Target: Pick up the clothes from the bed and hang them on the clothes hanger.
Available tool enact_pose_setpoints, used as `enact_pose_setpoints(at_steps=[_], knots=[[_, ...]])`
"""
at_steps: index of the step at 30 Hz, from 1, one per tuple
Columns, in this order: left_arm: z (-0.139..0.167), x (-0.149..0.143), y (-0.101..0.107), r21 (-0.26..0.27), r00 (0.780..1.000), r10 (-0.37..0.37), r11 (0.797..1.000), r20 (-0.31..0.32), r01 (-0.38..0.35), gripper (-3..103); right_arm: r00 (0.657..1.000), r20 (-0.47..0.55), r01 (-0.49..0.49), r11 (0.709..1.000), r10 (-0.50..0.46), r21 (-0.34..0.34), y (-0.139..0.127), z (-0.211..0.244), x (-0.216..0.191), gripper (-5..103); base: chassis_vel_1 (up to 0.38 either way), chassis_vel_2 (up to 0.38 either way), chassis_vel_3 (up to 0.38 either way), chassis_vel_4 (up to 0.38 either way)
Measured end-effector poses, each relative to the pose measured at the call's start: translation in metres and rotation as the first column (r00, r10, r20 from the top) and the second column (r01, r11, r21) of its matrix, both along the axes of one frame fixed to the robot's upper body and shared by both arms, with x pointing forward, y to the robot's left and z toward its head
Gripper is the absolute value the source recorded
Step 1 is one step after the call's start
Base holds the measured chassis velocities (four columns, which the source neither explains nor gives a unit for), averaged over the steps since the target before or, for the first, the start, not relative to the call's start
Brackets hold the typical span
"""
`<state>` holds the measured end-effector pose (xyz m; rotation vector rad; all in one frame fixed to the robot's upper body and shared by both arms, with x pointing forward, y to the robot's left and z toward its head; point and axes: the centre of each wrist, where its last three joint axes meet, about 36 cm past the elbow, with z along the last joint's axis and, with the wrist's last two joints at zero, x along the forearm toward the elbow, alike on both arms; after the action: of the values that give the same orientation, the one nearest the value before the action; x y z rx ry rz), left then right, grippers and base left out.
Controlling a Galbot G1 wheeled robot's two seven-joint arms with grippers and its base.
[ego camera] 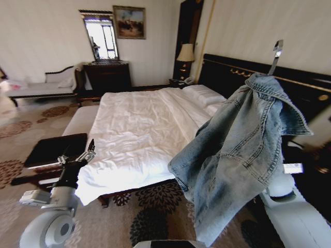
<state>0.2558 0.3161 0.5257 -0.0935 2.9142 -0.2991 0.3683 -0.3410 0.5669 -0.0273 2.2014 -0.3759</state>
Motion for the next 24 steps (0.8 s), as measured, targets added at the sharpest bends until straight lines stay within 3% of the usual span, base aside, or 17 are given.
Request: enact_pose_setpoints(at_steps=[24], knots=[[0.0015,0.0025,0.0048,0.003,1.0,-0.006,1.0,0.013,0.006,100,1.0,-0.004,0.015,1.0,-0.015,0.01,-0.0006,-0.0032,0.0031,17,-0.12,-0.12,-0.122,-0.129]])
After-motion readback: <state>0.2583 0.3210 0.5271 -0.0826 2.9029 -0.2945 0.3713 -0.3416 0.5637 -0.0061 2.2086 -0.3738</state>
